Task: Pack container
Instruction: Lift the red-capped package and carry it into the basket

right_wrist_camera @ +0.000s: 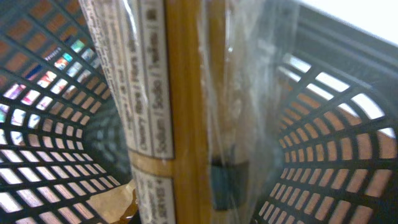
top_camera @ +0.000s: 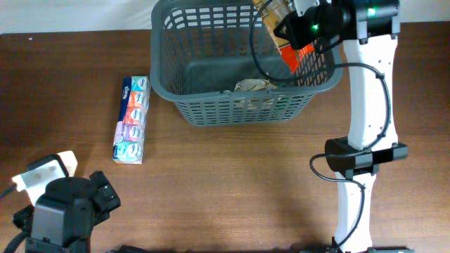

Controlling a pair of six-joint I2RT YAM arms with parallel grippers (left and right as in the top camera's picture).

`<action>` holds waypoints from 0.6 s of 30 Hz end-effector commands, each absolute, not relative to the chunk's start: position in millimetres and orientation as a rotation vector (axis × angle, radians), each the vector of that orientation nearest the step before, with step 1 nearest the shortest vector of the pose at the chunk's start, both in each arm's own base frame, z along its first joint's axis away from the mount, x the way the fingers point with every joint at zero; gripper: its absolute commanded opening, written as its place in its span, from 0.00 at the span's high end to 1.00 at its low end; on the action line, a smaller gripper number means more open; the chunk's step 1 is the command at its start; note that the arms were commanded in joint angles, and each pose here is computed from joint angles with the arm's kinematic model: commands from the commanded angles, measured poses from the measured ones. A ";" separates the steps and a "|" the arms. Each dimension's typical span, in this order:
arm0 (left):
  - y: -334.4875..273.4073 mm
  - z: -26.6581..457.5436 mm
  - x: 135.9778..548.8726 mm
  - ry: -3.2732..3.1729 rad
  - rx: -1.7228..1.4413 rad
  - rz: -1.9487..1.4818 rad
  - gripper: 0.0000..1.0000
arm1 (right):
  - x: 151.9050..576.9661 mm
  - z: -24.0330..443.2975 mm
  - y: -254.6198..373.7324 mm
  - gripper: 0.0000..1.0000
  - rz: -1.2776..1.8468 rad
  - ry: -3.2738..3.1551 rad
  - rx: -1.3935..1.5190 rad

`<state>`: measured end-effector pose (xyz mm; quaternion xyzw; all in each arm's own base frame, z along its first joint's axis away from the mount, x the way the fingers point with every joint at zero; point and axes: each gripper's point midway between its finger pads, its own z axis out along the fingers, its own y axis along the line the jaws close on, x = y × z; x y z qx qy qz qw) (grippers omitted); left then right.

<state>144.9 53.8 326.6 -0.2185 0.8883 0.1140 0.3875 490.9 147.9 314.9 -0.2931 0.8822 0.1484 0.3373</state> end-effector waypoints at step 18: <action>53.8 325.0 145.2 2.263 -0.570 0.288 0.00 | 489.9 259.0 183.4 0.96 0.489 2.420 -0.843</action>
